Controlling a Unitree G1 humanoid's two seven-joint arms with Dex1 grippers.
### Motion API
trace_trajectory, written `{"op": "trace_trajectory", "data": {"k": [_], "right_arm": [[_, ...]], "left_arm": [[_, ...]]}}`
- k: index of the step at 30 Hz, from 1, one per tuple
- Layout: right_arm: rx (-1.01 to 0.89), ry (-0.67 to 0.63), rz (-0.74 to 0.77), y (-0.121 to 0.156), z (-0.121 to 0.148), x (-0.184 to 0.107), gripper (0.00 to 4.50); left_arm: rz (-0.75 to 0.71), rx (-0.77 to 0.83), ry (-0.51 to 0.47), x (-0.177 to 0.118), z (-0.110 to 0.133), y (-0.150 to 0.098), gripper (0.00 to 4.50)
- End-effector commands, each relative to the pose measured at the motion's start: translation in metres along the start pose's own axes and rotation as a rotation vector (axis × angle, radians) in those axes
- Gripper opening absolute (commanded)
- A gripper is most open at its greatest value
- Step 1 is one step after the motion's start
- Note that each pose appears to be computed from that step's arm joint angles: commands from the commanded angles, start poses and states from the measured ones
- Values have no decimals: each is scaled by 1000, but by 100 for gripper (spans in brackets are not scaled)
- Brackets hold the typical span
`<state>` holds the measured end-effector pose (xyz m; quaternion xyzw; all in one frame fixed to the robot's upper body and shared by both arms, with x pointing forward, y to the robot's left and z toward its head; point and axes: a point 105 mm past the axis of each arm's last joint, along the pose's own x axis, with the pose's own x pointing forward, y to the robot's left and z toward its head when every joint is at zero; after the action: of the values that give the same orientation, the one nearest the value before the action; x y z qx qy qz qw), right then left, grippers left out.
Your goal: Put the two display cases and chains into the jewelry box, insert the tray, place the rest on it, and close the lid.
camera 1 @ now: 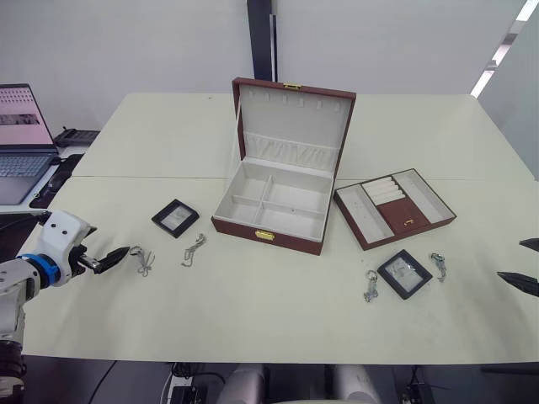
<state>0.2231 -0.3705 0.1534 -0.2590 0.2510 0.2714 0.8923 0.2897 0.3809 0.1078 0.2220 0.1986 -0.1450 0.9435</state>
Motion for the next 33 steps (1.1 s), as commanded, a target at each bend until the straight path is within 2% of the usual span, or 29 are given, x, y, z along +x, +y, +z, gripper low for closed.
{"op": "trace_trajectory", "data": {"k": [1,5,17,21,24,28,33], "right_arm": [[-21,-33,-21,-3,4,-2,449],[-38,-53,-34,-2,3,-3,449],[-40,-74,-91,0,-2,-5,449],[-28,-77,-92,1,-2,-4,449],[-18,-73,-90,1,-2,-5,449],[4,-73,-64,4,2,-9,449],[5,-61,-51,4,2,-10,449]], "left_arm": [[31,18,-19,-3,7,10,450],[86,10,5,-4,0,19,450],[-7,-50,-78,-14,-3,10,450],[25,-101,-49,-26,-14,18,450],[-2,-138,-35,-37,-22,19,450],[-58,-114,49,-52,-41,14,450],[-84,-129,57,-55,-43,12,450]]}}
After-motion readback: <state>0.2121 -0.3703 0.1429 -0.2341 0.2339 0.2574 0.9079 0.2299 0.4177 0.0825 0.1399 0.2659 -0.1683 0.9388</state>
